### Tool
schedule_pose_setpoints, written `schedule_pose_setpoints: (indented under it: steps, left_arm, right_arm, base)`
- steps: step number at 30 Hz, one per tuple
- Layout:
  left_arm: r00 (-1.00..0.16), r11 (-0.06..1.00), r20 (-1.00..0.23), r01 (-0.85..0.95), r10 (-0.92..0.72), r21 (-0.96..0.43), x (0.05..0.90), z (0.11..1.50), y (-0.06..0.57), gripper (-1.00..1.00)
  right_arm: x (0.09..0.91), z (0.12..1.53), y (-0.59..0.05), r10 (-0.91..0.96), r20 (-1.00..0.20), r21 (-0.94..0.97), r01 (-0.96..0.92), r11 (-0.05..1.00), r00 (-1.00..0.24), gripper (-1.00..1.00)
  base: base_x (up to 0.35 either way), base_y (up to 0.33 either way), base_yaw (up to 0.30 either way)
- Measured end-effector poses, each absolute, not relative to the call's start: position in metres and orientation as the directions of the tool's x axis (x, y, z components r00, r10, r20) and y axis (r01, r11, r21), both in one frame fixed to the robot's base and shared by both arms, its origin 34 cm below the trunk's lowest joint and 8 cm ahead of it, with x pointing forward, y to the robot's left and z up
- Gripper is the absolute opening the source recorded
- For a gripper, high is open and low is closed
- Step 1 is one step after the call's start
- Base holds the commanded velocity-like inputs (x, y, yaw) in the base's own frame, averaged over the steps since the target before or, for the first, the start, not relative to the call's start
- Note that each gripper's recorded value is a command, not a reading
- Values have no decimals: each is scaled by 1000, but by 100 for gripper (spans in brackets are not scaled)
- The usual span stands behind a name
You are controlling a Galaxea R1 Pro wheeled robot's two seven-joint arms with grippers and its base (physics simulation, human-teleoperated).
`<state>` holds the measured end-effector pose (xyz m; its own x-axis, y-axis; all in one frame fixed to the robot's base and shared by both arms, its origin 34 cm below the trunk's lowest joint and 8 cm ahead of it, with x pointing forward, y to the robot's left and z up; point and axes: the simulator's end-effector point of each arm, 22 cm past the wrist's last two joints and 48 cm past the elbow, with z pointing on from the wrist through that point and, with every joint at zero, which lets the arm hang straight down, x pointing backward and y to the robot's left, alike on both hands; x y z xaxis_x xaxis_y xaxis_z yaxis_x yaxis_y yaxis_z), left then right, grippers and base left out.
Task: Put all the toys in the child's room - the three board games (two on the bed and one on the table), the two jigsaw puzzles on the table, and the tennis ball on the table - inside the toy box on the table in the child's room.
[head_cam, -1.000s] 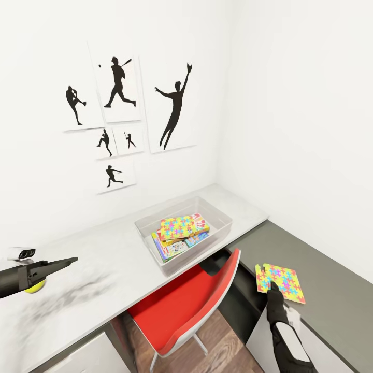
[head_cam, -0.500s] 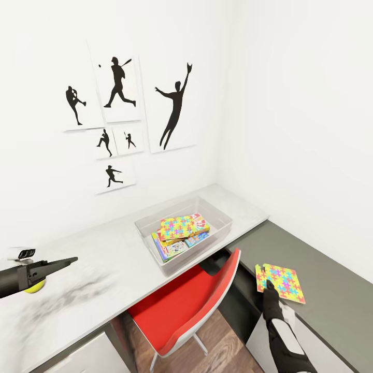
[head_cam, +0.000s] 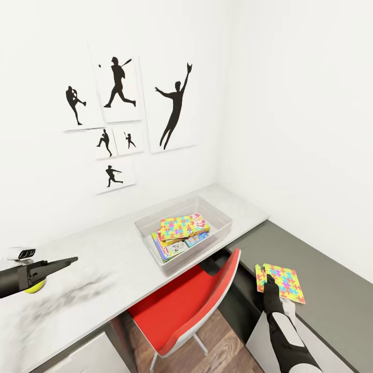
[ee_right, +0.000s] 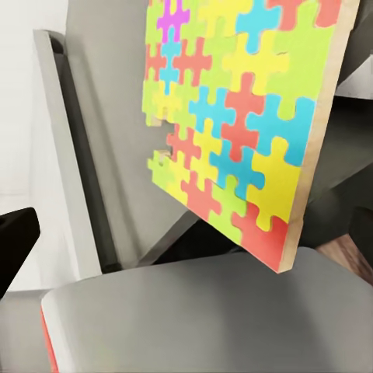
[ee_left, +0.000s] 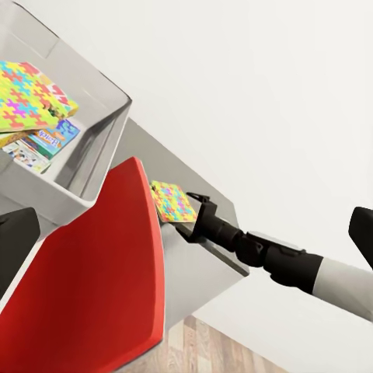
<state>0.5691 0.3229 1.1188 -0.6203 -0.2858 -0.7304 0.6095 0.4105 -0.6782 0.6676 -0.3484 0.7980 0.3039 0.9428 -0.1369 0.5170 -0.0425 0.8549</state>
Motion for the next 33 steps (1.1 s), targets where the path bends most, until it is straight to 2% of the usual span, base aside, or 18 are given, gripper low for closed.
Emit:
schedule_pose_setpoints:
  steps: [14,33]
  left_arm:
    - [-619,411,-731,611,-285,-677,569,1119,323,100]
    - [-618,411,-733,612,-284,-676,569,1119,323,100]
  right_arm:
    - [678,807,-353,942,-140,863,503,-35,306,100]
    - [679,807,-357,941,-145,862,506,-31,306,100]
  base:
    - [0,-1,0]
    - [0,-64,0]
